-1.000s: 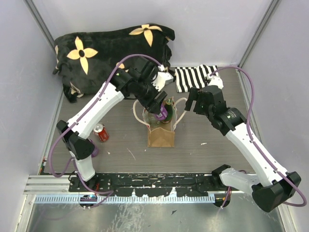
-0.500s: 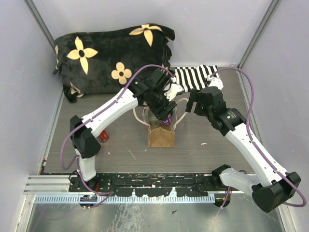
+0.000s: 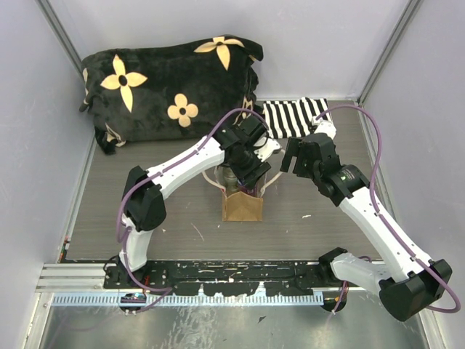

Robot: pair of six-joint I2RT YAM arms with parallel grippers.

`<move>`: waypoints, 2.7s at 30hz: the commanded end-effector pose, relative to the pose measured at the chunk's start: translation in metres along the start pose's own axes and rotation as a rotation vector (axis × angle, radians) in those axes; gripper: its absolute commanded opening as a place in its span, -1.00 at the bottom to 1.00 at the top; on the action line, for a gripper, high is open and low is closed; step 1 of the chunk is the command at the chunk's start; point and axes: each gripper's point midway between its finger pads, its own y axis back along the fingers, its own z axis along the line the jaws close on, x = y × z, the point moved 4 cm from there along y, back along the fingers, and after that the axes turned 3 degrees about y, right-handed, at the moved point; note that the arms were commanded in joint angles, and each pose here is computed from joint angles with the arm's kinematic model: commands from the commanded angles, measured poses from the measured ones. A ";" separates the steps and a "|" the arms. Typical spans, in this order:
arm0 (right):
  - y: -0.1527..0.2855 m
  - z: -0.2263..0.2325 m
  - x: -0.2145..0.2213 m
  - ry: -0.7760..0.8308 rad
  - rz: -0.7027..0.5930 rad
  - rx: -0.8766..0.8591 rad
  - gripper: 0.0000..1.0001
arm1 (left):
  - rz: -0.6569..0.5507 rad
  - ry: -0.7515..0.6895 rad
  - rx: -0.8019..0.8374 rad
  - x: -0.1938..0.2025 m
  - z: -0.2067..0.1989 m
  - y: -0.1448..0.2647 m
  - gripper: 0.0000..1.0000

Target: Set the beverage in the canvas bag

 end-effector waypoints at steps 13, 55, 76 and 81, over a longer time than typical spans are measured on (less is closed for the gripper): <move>0.010 -0.005 -0.013 -0.046 -0.068 0.008 0.78 | -0.042 0.031 -0.021 -0.014 -0.002 -0.044 -1.00; 0.012 -0.003 -0.013 -0.051 -0.058 -0.010 0.78 | -0.355 -0.018 -0.208 -0.040 0.023 0.124 0.87; 0.000 -0.003 0.004 -0.030 -0.008 -0.024 0.80 | 0.175 0.202 -0.181 0.219 0.120 0.165 0.96; 0.001 -0.004 0.005 -0.029 -0.010 -0.026 0.80 | 0.197 0.241 -0.155 0.232 0.118 0.147 0.96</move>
